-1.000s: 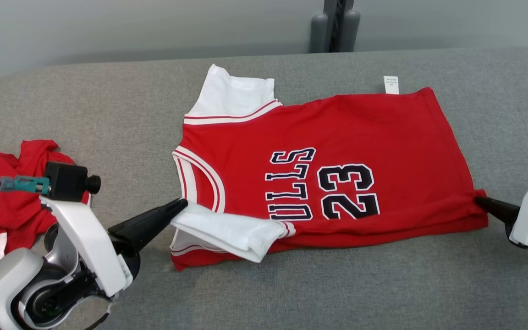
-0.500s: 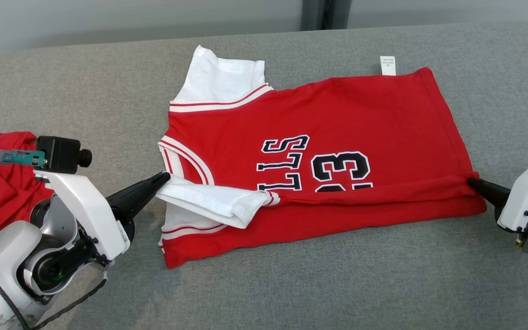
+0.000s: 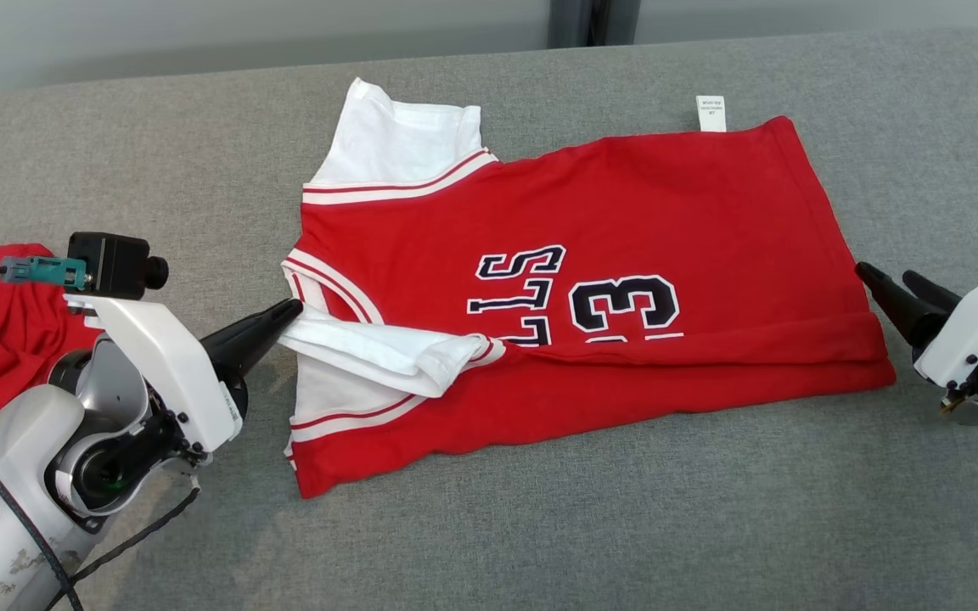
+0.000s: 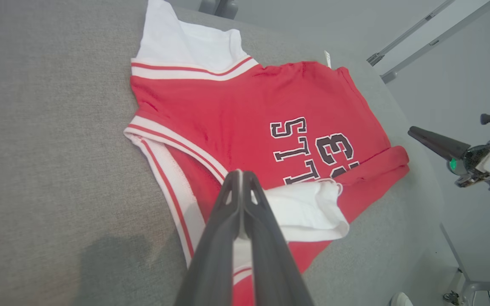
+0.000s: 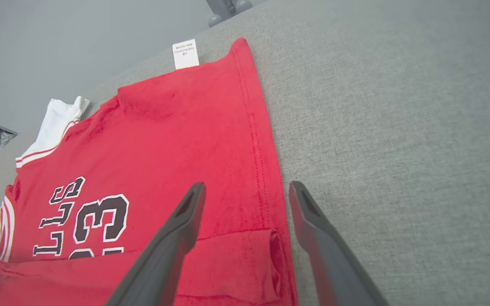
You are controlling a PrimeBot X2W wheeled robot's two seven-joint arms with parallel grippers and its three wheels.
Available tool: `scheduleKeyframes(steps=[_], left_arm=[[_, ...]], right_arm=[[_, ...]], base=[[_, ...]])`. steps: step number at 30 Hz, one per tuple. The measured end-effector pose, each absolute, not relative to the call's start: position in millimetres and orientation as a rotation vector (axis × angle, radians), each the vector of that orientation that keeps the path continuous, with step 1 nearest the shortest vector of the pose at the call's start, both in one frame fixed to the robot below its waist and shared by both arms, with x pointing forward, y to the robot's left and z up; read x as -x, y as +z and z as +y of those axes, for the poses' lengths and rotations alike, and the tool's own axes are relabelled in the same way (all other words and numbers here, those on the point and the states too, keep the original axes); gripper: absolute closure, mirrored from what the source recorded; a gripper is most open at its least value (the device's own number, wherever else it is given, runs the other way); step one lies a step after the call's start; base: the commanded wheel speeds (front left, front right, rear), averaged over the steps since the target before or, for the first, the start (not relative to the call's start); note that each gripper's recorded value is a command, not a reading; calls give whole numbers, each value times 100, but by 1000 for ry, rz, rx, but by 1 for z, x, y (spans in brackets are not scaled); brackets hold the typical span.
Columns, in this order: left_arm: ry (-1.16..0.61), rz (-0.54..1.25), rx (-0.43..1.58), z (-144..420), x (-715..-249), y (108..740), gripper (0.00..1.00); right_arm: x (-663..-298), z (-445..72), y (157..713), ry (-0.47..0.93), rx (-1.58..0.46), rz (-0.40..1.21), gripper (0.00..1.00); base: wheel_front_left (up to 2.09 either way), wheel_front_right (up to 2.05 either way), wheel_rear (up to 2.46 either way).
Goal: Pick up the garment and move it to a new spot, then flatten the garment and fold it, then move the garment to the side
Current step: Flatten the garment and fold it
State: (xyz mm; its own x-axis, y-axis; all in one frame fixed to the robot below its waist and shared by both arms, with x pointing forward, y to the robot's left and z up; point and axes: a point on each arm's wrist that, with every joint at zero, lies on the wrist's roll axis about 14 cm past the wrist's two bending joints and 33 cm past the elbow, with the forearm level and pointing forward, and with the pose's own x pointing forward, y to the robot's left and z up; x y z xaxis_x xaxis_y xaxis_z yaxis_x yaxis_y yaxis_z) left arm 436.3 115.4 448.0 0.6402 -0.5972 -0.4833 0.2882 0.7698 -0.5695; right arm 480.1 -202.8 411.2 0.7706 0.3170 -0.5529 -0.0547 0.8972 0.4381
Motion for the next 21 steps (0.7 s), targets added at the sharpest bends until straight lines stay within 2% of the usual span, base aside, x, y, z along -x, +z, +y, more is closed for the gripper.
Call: scheduleKeyframes(steps=[1, 2, 3, 4, 6, 10, 14, 18, 21], left_arm=[[-521, 711, 460, 116, -438, 447, 100], [-517, 712, 446, 118, -440, 445, 76], [-500, 712, 437, 121, -442, 443, 44], [-475, 702, 429, 124, -446, 442, 0], [-370, 646, 412, 142, -463, 443, 0], [-313, 541, 417, 148, -479, 455, 0], [-246, 355, 378, 163, -495, 482, 0], [-204, 166, 367, 168, -501, 511, 0], [-174, 93, 372, 168, -495, 523, 0]], right_arm=[[-483, -204, 413, 205, -408, 643, 0], [-486, -205, 416, 202, -397, 618, 0], [-489, -207, 420, 198, -389, 586, 0], [-493, -208, 425, 192, -385, 549, 0], [-502, -212, 440, 182, -375, 448, 0], [-508, -214, 462, 181, -344, 308, 0], [-511, -220, 486, 177, -305, 176, 0], [-509, -227, 503, 175, -239, 106, 0], [-508, -233, 531, 170, -182, 0, 0]], base=[[0, 0, 0], [0, 0, 0], [0, 0, 0], [0, 0, 0], [0, 0, 0], [0, 0, 0], [0, 0, 0], [0, 0, 0], [0, 0, 0]])
